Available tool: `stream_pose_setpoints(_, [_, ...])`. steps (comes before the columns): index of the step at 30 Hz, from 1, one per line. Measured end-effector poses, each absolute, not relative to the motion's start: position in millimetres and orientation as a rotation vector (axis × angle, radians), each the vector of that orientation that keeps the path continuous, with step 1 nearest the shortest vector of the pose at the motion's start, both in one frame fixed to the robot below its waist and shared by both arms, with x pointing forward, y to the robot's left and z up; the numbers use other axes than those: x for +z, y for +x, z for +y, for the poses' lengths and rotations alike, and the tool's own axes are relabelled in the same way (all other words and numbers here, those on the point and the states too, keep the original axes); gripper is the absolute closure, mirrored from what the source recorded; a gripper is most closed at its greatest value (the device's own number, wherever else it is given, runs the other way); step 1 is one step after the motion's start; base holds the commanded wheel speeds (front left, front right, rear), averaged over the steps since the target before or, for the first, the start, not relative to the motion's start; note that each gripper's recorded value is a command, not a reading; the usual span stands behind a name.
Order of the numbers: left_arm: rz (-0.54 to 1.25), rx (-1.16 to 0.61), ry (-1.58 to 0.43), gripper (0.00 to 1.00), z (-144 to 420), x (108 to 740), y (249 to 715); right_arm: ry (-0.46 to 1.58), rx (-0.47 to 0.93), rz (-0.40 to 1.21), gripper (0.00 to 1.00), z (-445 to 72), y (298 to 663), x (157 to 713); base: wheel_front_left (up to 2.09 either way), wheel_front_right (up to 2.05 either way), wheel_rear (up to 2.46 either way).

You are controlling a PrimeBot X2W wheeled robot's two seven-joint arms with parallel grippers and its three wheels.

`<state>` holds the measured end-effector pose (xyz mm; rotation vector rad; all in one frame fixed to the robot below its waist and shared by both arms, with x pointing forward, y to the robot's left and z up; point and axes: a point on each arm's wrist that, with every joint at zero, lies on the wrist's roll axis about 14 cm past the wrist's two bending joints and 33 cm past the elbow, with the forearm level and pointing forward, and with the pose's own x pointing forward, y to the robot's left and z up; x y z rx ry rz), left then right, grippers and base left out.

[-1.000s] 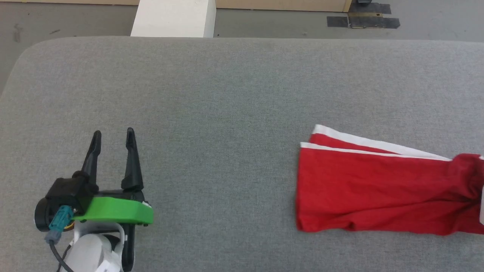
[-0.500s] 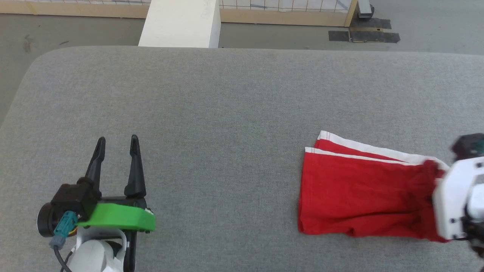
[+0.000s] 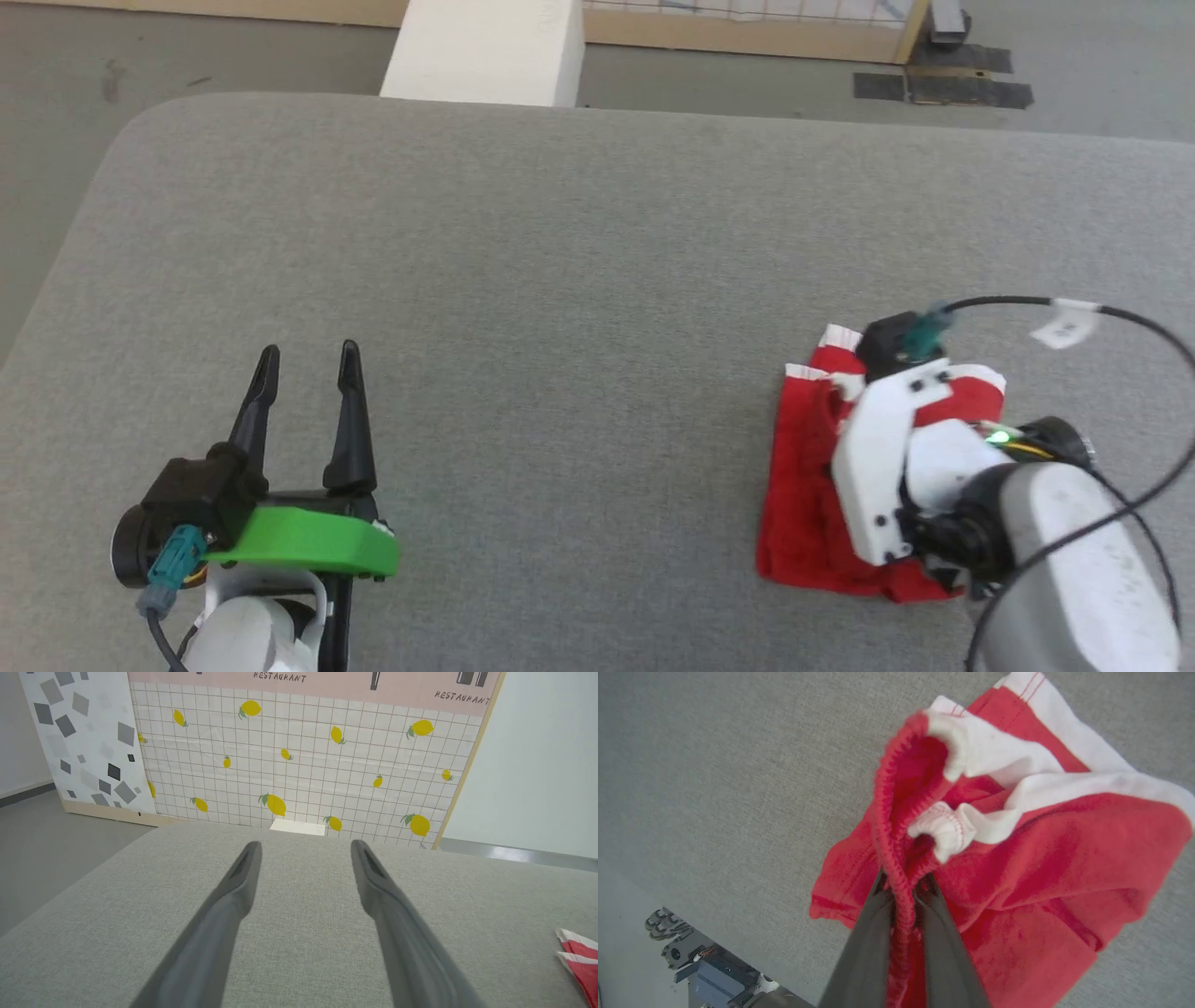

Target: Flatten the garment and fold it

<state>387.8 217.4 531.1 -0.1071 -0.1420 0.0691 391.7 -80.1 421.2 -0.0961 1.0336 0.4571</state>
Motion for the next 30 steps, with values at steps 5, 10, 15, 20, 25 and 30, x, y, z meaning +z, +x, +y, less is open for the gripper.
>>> stream_pose_setpoints(5, [-0.136, 0.099, -0.107, 0.0, 225.8, 529.0, 383.0, -0.124, 0.514, 1.039, 0.0, -58.1, 395.0, 408.6, 0.0, 0.0, 0.0])
stream_pose_setpoints(10, [-0.135, 0.114, -0.103, 0.0, 231.0, 528.3, 382.5, -0.095, 0.554, 0.957, 0.0, -44.3, 403.8, 423.4, 0.0, 0.0, 0.0])
stream_pose_setpoints(15, [-0.145, 0.096, -0.104, 0.0, 225.6, 531.1, 386.7, 0.002, 0.512, 0.742, 0.0, -57.8, 426.9, 472.0, 0.0, 0.0, 0.0])
stream_pose_setpoints(20, [-0.156, 0.058, -0.113, 0.0, 214.0, 534.5, 392.9, 0.032, 0.287, 0.642, 0.0, -130.5, 437.2, 489.6, 0.0, 0.0, 0.0])
stream_pose_setpoints(25, [-0.159, 0.023, -0.13, 0.0, 199.9, 534.6, 397.7, 0.004, 0.137, 0.772, 0.0, -181.0, 403.1, 449.8, 0.0, 0.0, 0.0])
stream_pose_setpoints(30, [-0.146, 0.012, -0.133, 0.0, 197.5, 529.7, 400.3, 0.03, 0.152, 0.874, 0.0, -170.0, 380.0, 414.7, 0.0, 0.0, 0.0])
